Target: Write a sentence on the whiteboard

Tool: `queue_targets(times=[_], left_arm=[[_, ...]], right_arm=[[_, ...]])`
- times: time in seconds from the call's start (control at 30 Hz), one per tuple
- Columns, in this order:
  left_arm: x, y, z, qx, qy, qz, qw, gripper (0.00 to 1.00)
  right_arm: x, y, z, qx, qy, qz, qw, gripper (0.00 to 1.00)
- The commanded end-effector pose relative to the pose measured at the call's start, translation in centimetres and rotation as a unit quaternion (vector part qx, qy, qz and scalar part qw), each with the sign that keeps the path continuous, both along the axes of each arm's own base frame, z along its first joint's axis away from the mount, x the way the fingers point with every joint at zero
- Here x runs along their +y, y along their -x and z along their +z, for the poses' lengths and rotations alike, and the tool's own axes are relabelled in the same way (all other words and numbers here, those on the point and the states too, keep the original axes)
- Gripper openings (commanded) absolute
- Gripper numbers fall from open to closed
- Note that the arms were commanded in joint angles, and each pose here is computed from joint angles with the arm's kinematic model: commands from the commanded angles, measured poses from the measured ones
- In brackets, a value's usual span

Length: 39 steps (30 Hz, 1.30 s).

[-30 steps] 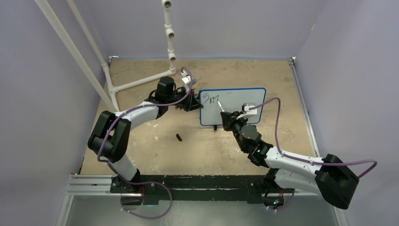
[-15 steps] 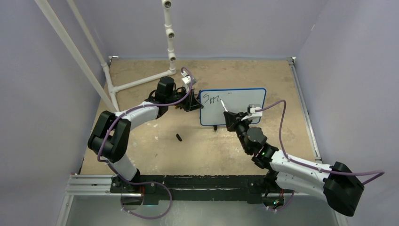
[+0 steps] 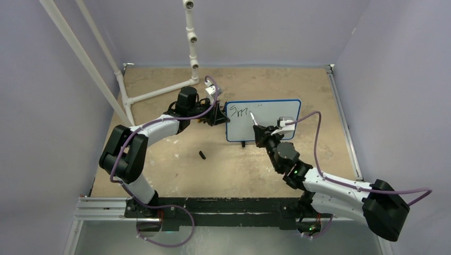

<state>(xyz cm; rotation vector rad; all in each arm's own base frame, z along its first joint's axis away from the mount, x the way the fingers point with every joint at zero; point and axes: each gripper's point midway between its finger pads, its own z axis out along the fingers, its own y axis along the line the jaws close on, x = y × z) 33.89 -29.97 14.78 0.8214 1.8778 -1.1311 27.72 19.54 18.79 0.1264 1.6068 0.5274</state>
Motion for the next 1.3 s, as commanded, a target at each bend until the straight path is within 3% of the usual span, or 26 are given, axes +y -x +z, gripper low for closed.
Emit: queue_targets(times=[0.0,0.87,1.27], left_arm=[[-0.5,-0.5,1.5,-0.028,0.007,-0.007,1.0,0.0],[-0.5,-0.5,1.7,-0.029,0.008,-0.007,1.0,0.0],[-0.5,-0.4,1.8,-0.03,0.008,-0.007,0.999,0.0]], right_arm=[[0.2,-0.8,2.9,-0.031,-0.014,-0.014,0.999,0.0],[-0.1,0.0,-1.5,0.027,-0.007,-0.01,1.0,0.0],[-0.2,0.5,-0.4,0.015,-0.013,0.0,1.0,0.0]])
